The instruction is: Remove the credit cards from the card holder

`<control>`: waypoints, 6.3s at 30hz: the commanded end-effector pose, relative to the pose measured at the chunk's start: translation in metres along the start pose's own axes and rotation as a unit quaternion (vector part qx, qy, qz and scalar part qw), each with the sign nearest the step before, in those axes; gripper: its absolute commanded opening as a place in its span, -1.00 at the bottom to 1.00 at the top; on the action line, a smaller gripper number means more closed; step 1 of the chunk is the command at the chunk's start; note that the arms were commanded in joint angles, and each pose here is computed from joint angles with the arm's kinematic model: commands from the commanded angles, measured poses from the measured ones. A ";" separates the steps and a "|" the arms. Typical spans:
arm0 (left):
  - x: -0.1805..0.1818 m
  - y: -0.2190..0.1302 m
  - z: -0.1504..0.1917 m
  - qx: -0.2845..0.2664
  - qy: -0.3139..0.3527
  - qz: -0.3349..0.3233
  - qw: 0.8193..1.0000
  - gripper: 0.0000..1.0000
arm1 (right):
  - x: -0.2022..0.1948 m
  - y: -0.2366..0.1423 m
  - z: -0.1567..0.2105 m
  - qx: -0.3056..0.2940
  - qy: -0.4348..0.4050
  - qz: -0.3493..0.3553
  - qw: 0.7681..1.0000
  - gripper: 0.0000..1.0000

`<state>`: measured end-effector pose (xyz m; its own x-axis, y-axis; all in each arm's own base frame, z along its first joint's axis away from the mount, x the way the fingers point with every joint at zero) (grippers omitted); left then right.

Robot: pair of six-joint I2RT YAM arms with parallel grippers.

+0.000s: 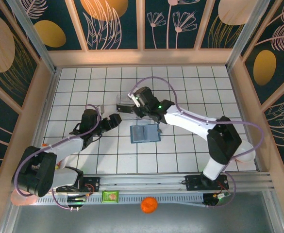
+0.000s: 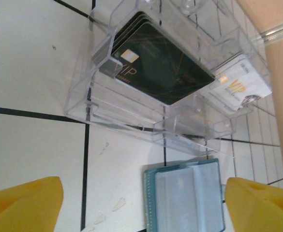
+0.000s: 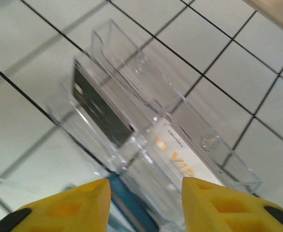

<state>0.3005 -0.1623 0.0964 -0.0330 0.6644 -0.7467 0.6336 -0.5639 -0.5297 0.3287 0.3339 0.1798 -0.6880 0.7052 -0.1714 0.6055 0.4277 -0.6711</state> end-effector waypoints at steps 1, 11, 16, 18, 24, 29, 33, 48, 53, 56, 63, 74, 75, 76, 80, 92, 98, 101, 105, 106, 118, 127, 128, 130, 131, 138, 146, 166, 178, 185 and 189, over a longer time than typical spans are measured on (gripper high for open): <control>-0.007 -0.010 -0.010 -0.025 0.012 0.008 1.000 0.97 | 0.027 -0.008 0.017 0.021 0.130 -0.099 0.986 -0.13; -0.006 -0.031 -0.021 -0.074 0.019 -0.013 0.997 0.97 | 0.049 0.011 0.075 0.117 0.183 -0.101 0.971 -1.00; -0.002 -0.032 -0.018 -0.072 0.017 -0.020 0.997 0.97 | 0.051 0.035 0.097 0.154 0.152 -0.055 0.975 -1.00; -0.001 -0.031 -0.018 -0.070 0.017 -0.020 0.997 0.97 | 0.045 0.044 0.104 0.163 0.141 -0.030 0.976 -1.00; 0.000 -0.032 -0.018 -0.072 0.018 -0.025 0.997 0.97 | 0.024 0.060 0.104 0.167 0.124 0.031 0.978 -1.00; 0.000 -0.033 -0.018 -0.072 0.017 -0.024 0.997 0.97 | 0.001 0.063 0.100 0.160 0.122 0.071 0.977 -1.00; 0.001 -0.033 -0.017 -0.071 0.017 -0.025 0.997 0.97 | -0.010 0.064 0.090 0.143 0.133 0.079 0.978 -1.00; 0.003 -0.033 -0.014 -0.066 0.019 -0.028 0.997 0.97 | -0.020 0.058 0.064 0.100 0.146 0.091 0.980 -1.00; 0.003 -0.029 -0.009 -0.056 0.014 -0.014 0.998 0.98 | -0.012 0.022 0.048 0.055 0.171 0.053 0.982 -0.53; 0.002 -0.025 -0.004 -0.047 0.007 0.001 0.999 0.98 | 0.006 0.012 0.059 0.056 0.180 0.001 0.982 -0.32; 0.014 -0.018 0.003 -0.037 -0.007 -0.012 0.999 0.97 | 0.073 0.027 0.106 0.120 0.119 -0.055 0.984 -0.22; 0.022 -0.014 0.009 -0.022 -0.009 -0.023 0.999 0.94 | 0.100 0.042 0.135 0.167 0.036 -0.007 0.985 -0.20; 0.021 -0.014 0.009 -0.022 -0.009 -0.022 0.999 0.94 | 0.101 0.044 0.138 0.173 0.030 -0.001 0.984 -0.20; 0.021 -0.014 0.009 -0.022 -0.008 -0.021 0.999 0.94 | 0.101 0.045 0.142 0.178 0.025 0.004 0.984 -0.21; 0.020 -0.014 0.010 -0.019 -0.008 -0.020 1.000 0.92 | 0.106 0.049 0.155 0.194 0.018 0.006 0.981 -0.33; 0.012 -0.013 0.018 -0.001 -0.007 0.009 1.000 0.76 | 0.113 0.042 0.127 0.132 0.093 -0.054 0.985 -0.99; -0.001 -0.004 0.040 0.030 0.012 0.019 0.999 0.57 | 0.102 0.031 0.113 0.097 0.143 -0.068 0.983 -1.00; -0.009 0.006 0.057 0.057 0.024 0.022 0.998 0.34 | 0.097 0.023 0.107 0.074 0.175 -0.086 0.978 -1.00; -0.013 0.017 0.070 0.084 0.018 0.036 0.996 -0.09 | 0.097 0.015 0.108 0.053 0.208 -0.128 0.968 -1.00; -0.015 0.019 0.072 0.089 0.019 0.041 0.995 -0.20 | 0.099 0.014 0.107 0.049 0.214 -0.140 0.966 -1.00; -0.032 0.035 0.101 0.140 0.039 0.043 0.989 -0.87 | 0.108 0.011 0.104 0.035 0.230 -0.173 0.957 -1.00; -0.007 0.047 0.128 0.190 0.038 -0.023 0.981 -1.00 | 0.112 0.014 0.106 0.041 0.234 -0.180 0.955 -1.00; -0.002 0.048 0.129 0.193 0.037 -0.036 0.980 -1.00 | 0.112 0.013 0.106 0.041 0.234 -0.178 0.955 -1.00; 0.009 0.048 0.132 0.196 0.037 -0.060 0.978 -1.00 | 0.106 0.013 0.108 0.045 0.239 -0.160 0.957 -1.00; 0.014 0.047 0.133 0.198 0.037 -0.070 0.977 -1.00 | 0.102 0.013 0.111 0.049 0.243 -0.148 0.958 -1.00; 0.021 0.043 0.138 0.206 0.038 -0.077 0.975 -1.00 | 0.068 -0.007 0.137 0.061 0.279 -0.057 0.957 -0.32; -0.003 0.044 0.135 0.215 0.046 -0.034 0.975 -0.97 | 0.052 -0.036 0.128 0.008 0.291 -0.048 0.956 -0.06; -0.072 0.069 0.194 0.323 0.120 0.023 0.939 -0.54 | 0.007 -0.053 0.137 -0.010 0.328 0.013 0.944 -0.44; -0.101 0.039 0.148 0.212 0.131 0.062 0.966 -0.35 | 0.018 -0.044 0.135 0.002 0.326 -0.025 0.945 -0.80; -0.053 0.032 0.110 0.144 0.103 -0.015 0.984 -0.49 | 0.053 -0.025 0.129 0.041 0.296 -0.108 0.948 -0.97; -0.037 0.039 0.109 0.139 0.105 -0.036 0.984 -0.49 | 0.063 -0.010 0.156 0.095 0.301 -0.104 0.943 -1.00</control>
<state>0.2426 -0.2732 0.0787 0.1424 0.7312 -0.6671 0.3941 -0.6601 -0.6395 0.2223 0.2776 0.0709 -0.3870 0.8482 0.3617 0.4105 0.5098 -0.7561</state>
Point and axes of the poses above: each hand's point on the last joint's axis, 136 mm out from that joint toward the fingers, its own y axis out along the fingers, its own x axis along the line the jaws close on, z = x × y, the point moved 1 cm from there along -y, back along the fingers, and after that the axes turned 4 degrees about -y, right-handed, at the moved point
